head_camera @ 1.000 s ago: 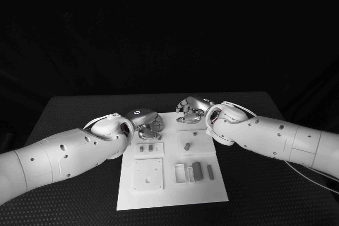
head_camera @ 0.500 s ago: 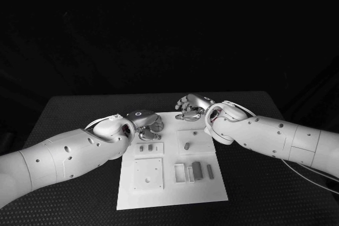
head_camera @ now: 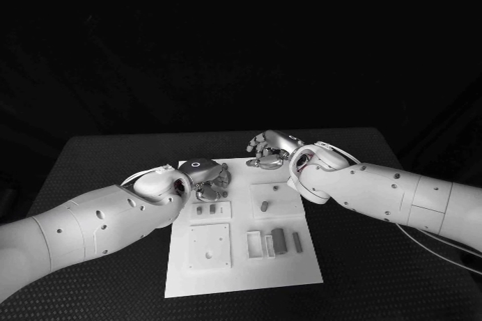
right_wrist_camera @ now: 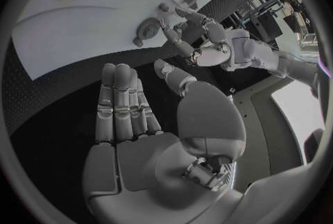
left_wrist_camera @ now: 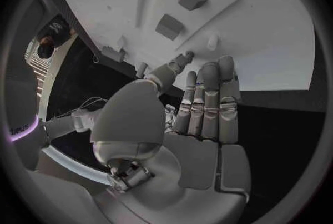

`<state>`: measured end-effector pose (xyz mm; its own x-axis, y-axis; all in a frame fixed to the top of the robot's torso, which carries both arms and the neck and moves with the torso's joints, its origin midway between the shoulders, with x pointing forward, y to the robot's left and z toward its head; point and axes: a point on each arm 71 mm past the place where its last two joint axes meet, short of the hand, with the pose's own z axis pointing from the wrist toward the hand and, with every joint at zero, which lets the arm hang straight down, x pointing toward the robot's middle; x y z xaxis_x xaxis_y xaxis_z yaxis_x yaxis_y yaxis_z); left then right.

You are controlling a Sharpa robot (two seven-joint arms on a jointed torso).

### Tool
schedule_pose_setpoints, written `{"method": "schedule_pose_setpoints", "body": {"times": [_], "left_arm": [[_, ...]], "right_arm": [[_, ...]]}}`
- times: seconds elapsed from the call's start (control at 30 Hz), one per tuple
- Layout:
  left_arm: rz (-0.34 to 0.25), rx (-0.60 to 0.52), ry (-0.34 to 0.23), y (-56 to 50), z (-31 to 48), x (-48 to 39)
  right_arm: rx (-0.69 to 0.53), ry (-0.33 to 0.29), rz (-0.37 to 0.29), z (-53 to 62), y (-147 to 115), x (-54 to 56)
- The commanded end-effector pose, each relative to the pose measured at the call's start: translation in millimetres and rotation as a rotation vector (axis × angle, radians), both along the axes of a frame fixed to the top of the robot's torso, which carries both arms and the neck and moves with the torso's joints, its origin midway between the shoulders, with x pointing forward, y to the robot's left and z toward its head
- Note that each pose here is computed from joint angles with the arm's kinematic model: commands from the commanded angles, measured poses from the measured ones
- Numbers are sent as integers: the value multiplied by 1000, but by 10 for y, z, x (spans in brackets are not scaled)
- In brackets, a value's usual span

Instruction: Assemble the parts on the task board

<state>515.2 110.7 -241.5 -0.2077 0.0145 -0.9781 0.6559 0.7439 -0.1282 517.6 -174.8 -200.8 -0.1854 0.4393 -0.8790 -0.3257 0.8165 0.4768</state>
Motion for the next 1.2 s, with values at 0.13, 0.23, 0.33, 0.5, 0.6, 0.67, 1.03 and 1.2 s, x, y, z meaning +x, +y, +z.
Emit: {"method": "schedule_pose_setpoints", "body": {"times": [0.13,0.23,0.33,0.5,0.6,0.67,1.03,1.2], "left_arm": [[-10,8,-2,-12,-36,4],[-13,2,-4,-31,-44,-8],[-13,1,-4,-39,-50,-9],[-8,4,0,-43,-87,-3],[-6,4,2,-49,-117,-1],[-7,3,4,-62,-139,-5],[-6,0,10,-112,-189,-21],[-5,4,15,-111,-194,-19]], "right_arm": [[20,-13,6,17,8,-7],[24,-16,8,22,11,-11],[25,-16,7,22,12,-9],[27,-16,8,22,17,-10],[27,-15,6,22,6,-9],[27,-16,6,22,9,-9],[27,-13,10,19,24,-8],[27,-13,10,19,24,-8]]}}
